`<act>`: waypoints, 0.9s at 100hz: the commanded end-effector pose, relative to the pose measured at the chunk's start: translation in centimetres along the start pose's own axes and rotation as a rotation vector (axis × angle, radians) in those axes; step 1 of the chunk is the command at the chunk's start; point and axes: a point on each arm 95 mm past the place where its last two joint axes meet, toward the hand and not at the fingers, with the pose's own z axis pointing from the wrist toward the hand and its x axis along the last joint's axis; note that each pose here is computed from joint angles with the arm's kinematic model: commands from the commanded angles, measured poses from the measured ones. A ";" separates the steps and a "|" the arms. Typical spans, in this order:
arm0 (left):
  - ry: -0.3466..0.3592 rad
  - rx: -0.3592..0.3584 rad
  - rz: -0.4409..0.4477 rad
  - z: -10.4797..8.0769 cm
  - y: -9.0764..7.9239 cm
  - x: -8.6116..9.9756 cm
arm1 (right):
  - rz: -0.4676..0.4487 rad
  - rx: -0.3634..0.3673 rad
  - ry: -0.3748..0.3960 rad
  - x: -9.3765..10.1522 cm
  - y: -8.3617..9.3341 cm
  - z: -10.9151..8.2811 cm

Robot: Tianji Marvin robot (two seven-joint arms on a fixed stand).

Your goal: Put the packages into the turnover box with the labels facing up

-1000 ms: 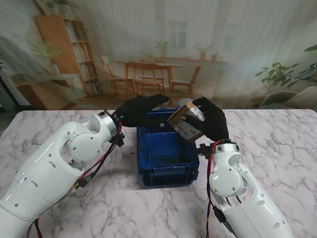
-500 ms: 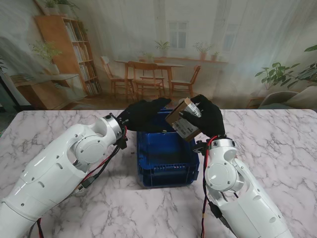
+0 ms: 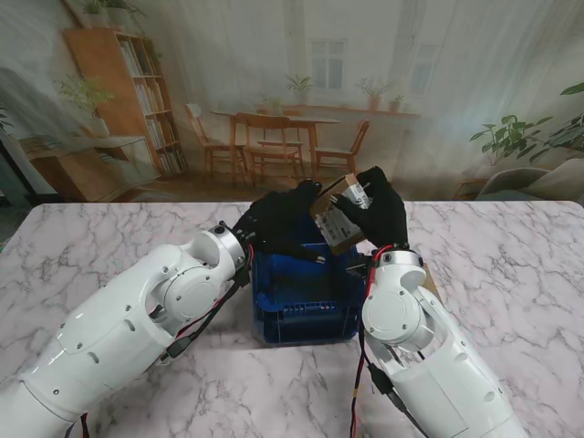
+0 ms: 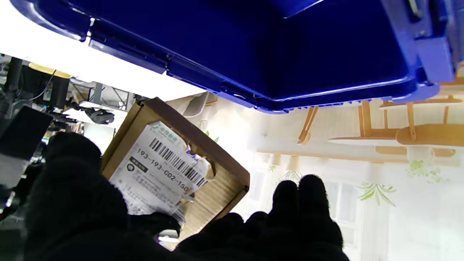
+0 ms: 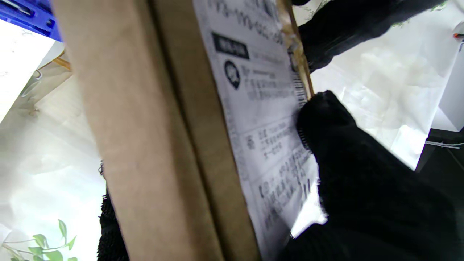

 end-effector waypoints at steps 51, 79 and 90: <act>-0.100 0.041 0.094 2.0 0.3 1.5 | 0.129 -0.017 -0.075 2.3 -1.5 0.2; -0.116 0.032 0.113 3.1 1.0 1.8 | 0.214 0.006 -0.096 3.1 -1.9 -1.2; -0.120 0.040 0.126 3.3 1.2 1.5 | 0.243 0.021 -0.098 3.4 -1.9 -1.9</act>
